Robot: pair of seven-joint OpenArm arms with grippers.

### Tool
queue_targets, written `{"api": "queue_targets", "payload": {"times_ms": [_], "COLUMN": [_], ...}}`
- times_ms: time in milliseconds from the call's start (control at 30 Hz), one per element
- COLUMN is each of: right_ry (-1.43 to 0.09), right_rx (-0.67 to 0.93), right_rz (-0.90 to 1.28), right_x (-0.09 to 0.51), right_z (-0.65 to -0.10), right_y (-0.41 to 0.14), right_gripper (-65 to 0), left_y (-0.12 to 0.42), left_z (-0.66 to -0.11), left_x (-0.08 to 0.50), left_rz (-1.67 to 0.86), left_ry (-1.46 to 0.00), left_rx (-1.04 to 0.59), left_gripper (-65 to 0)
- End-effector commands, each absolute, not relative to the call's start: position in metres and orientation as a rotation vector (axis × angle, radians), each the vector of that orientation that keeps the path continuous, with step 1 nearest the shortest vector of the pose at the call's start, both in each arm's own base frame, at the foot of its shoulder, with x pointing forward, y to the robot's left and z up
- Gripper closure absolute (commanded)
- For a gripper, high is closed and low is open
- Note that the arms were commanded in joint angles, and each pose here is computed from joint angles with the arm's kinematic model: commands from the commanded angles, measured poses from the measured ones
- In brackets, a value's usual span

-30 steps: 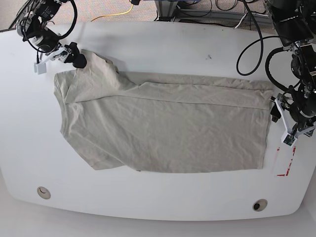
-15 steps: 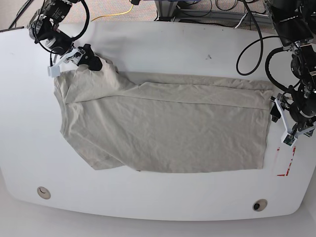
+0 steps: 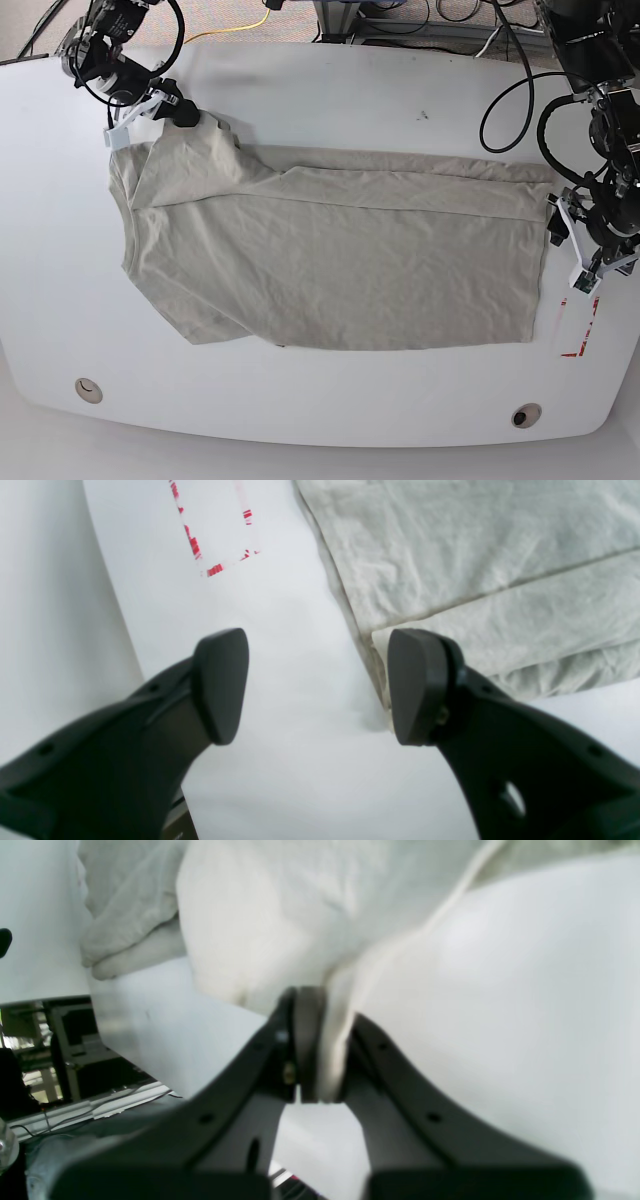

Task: Layout the t-shirt on the table in an organized manner, then fold the t-shirt properly

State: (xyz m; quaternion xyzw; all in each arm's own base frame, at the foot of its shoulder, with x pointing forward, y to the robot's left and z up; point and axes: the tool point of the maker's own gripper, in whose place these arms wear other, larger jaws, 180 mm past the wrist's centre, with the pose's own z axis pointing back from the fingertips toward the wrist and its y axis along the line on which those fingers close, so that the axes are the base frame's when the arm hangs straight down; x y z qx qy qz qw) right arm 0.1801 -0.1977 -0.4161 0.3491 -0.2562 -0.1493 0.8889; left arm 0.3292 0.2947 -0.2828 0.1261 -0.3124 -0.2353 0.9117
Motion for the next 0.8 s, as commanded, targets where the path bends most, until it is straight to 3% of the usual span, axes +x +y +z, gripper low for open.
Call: {"api": "queue_targets", "payload": {"times_ms": [0, 767], "right_ry": [-0.595, -0.856], "right_rx": [0.744, 0.847], "right_rz": [-0.27, -0.086], "right_x": [0.199, 0.3], "right_z": [-0.401, -0.322], "right_y": [-0.196, -0.166], "right_gripper": [-2.9, -3.0], "left_y": [0.297, 0.297], "left_z": [-0.268, -0.283], "left_x": [0.336, 0.325], "left_rz": [-0.494, -0.501], "left_ry": [-0.687, -0.644], "left_rx": [0.282, 0.272], "left_gripper": [-40.8, -40.8]}}
